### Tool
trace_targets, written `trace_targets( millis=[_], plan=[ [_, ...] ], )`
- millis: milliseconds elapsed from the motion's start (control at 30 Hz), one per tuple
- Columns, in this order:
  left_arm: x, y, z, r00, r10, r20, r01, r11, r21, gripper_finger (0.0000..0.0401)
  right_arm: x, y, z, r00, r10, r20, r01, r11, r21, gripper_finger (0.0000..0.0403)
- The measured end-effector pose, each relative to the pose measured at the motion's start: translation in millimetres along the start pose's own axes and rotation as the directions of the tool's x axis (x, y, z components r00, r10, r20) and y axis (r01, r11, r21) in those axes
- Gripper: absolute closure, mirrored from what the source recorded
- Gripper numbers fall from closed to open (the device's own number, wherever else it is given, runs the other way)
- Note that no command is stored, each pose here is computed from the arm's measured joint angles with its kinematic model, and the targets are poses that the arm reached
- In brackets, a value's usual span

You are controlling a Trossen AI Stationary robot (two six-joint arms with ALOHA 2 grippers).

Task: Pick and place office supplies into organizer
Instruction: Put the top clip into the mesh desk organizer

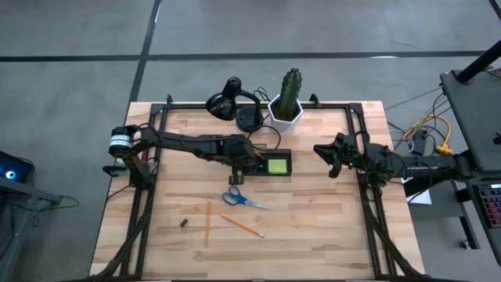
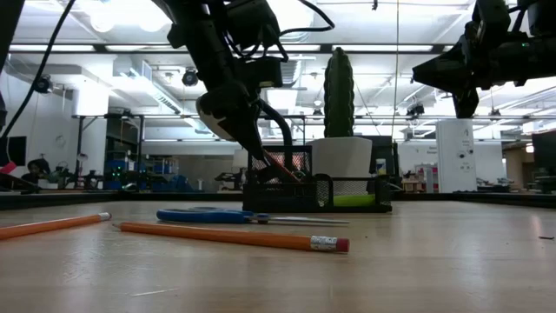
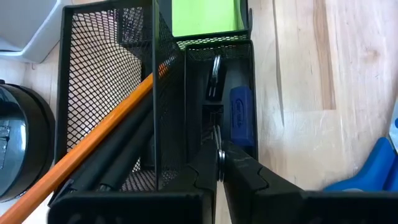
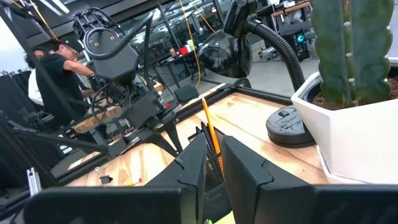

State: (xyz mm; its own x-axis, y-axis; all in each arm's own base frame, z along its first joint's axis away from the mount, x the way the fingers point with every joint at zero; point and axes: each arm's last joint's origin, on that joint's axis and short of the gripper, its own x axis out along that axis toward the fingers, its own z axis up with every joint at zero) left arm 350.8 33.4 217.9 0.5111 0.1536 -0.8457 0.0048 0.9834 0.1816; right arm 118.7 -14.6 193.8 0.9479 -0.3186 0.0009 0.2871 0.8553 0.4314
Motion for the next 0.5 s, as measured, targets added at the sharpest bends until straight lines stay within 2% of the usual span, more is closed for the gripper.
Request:
trace_targets(
  millis=[300,500],
  plan=[
    [8,-3,-12,0.999,-0.010,-0.040,0.012,0.999,0.040,0.0401,1,0,-1,1.000,-0.003,-0.007,0.003,1.000,-0.002,0.0360],
    [8,-3,-11,0.999,-0.008,-0.031,0.010,0.999,0.039,0.0401,1,0,-1,1.000,-0.003,-0.007,0.003,1.000,-0.002,0.0360]
  ],
)
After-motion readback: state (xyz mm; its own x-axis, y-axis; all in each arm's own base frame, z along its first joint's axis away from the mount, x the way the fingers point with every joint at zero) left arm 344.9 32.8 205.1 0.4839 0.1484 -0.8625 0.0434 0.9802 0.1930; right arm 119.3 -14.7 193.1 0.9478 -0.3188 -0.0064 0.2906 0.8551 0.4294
